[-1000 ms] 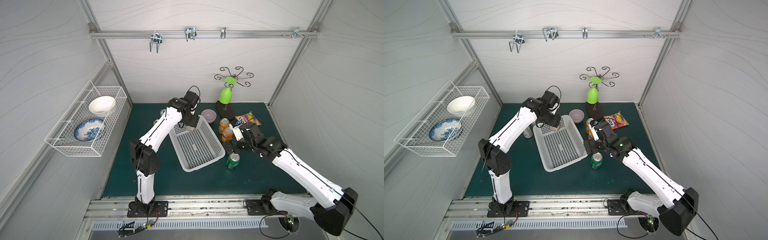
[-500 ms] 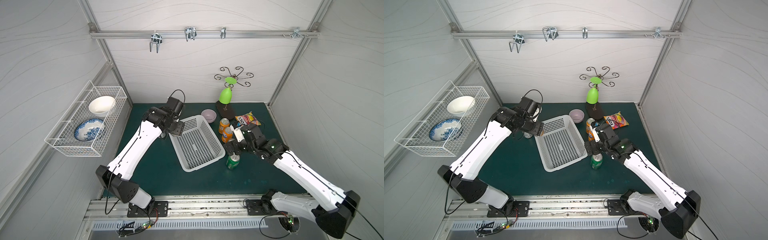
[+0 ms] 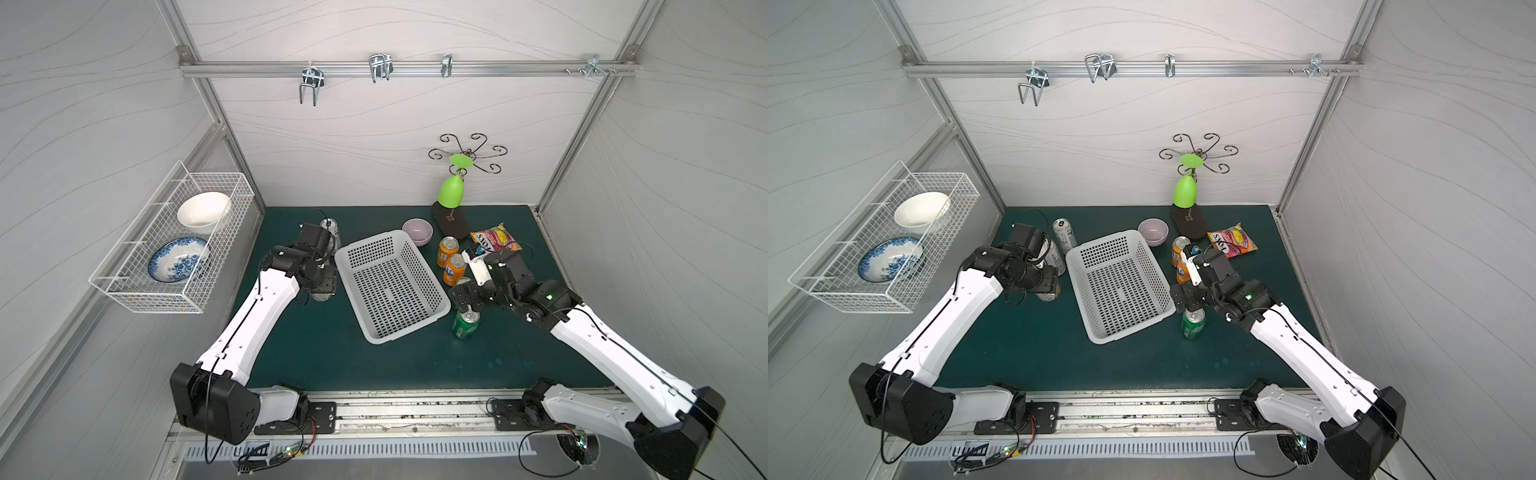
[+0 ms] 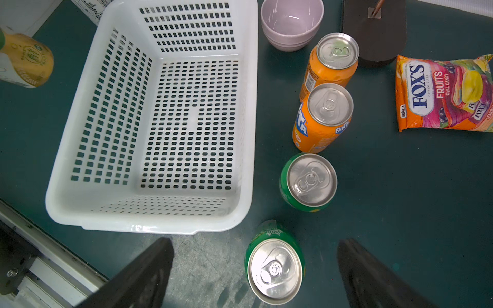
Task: Take out the drinks from the basket
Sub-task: Place the drink at the center of the board.
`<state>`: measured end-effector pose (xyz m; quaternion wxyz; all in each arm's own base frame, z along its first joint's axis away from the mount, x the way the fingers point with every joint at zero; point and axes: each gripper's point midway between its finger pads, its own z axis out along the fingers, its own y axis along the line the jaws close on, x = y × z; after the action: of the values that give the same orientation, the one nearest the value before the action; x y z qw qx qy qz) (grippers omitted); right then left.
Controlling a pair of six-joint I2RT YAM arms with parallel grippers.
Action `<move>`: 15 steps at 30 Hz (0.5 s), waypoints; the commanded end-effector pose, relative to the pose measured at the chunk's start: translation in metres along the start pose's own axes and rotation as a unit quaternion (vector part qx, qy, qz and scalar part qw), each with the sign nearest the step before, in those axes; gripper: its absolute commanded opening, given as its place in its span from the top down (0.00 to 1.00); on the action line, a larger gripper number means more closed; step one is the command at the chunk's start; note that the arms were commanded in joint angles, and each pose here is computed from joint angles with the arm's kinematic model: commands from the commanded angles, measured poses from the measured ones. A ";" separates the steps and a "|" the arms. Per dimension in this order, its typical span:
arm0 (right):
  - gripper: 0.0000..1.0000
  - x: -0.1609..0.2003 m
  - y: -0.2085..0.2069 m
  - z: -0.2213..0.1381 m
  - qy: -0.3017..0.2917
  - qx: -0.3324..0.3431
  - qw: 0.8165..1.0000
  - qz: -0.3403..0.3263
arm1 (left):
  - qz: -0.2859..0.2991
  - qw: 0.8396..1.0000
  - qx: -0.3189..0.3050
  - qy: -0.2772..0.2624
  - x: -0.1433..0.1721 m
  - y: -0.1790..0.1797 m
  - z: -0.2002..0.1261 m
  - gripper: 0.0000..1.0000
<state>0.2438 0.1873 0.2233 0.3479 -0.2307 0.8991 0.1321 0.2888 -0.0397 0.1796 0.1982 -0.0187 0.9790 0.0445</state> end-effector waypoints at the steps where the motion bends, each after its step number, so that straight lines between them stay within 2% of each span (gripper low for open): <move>1: 0.01 0.004 -0.001 -0.004 0.002 0.000 1.000 -0.001 | -0.037 0.996 0.008 -0.076 -0.039 -0.004 0.004 0.43; 15: 0.01 0.003 -0.003 -0.008 0.001 0.004 1.000 -0.001 | -0.039 0.998 -0.003 -0.041 -0.045 -0.016 0.074 0.44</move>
<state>0.2421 0.1858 0.2230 0.3459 -0.2309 0.8999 0.1310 0.3344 -0.0464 0.1148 0.1891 -0.0430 0.9798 0.0481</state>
